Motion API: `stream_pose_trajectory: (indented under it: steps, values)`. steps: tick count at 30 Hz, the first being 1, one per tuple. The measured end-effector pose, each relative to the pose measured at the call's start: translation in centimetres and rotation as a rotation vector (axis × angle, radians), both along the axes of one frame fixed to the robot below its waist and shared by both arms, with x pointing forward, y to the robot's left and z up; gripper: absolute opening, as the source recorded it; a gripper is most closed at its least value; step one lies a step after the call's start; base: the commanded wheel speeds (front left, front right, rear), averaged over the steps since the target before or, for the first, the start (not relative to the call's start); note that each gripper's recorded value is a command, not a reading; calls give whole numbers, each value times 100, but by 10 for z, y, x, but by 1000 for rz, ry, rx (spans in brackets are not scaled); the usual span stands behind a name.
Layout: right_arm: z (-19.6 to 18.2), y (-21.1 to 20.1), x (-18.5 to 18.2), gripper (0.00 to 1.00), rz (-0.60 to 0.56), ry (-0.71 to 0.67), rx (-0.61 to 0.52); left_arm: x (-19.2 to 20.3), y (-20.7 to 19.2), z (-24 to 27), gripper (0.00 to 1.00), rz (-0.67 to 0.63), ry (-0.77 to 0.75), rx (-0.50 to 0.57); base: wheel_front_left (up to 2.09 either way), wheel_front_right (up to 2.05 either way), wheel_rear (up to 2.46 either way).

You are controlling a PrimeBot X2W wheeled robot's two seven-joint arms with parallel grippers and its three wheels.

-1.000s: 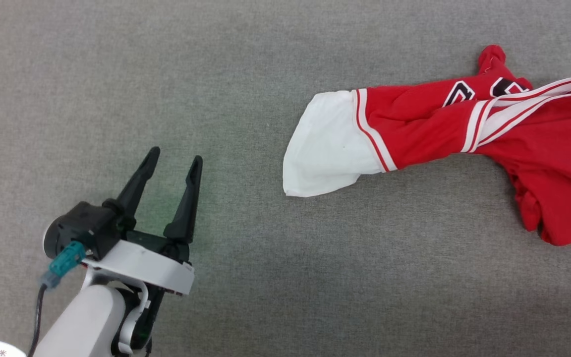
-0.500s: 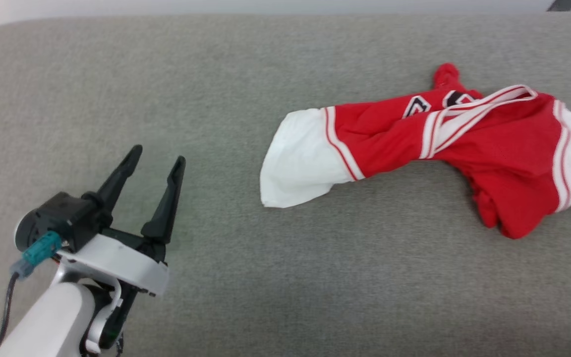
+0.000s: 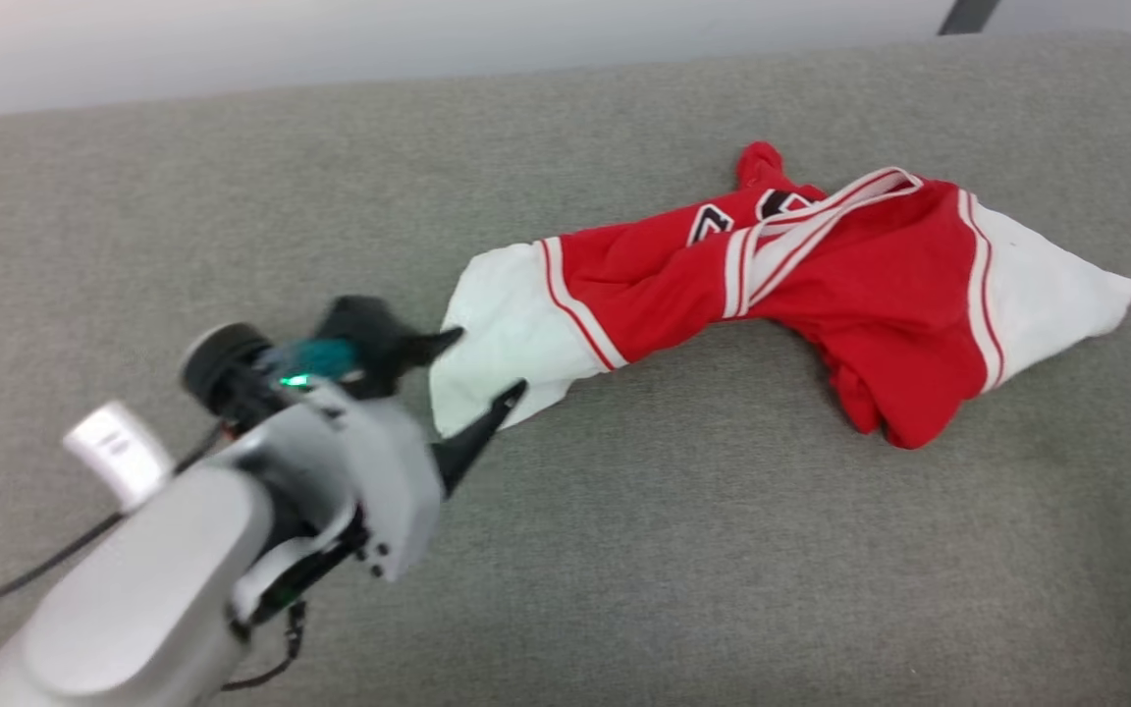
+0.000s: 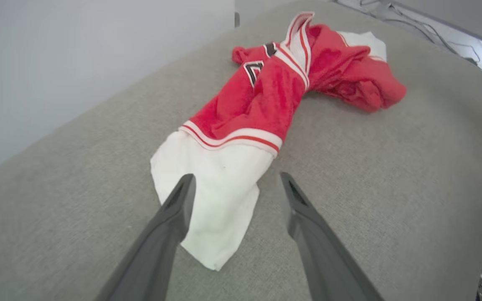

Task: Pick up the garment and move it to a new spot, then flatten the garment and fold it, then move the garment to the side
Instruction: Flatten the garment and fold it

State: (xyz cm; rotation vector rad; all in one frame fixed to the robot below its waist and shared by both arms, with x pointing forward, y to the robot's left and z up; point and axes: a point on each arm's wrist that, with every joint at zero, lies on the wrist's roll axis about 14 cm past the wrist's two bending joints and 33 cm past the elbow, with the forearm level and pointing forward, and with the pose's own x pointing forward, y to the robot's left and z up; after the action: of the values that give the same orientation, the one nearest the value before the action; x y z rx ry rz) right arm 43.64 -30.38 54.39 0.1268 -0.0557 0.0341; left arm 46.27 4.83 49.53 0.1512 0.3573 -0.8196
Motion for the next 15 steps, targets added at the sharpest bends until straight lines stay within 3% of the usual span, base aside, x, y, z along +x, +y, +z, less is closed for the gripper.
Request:
stream_pose_trajectory:
  steps: [6, 13, 15]
  values:
    - [8, -7, -7, 100, -32, -11, -2, -6, -40, -39, 100, -138, 168, 119, 0, 0, 0]
    - [2, -19, -16, 100, -79, 11, -3, 17, -29, -88, 100, -125, 220, 260, 0, 0, 0]
    - [0, -22, -18, 100, -91, 15, -4, 20, -29, -98, 100, -119, 250, 256, 0, 0, 0]
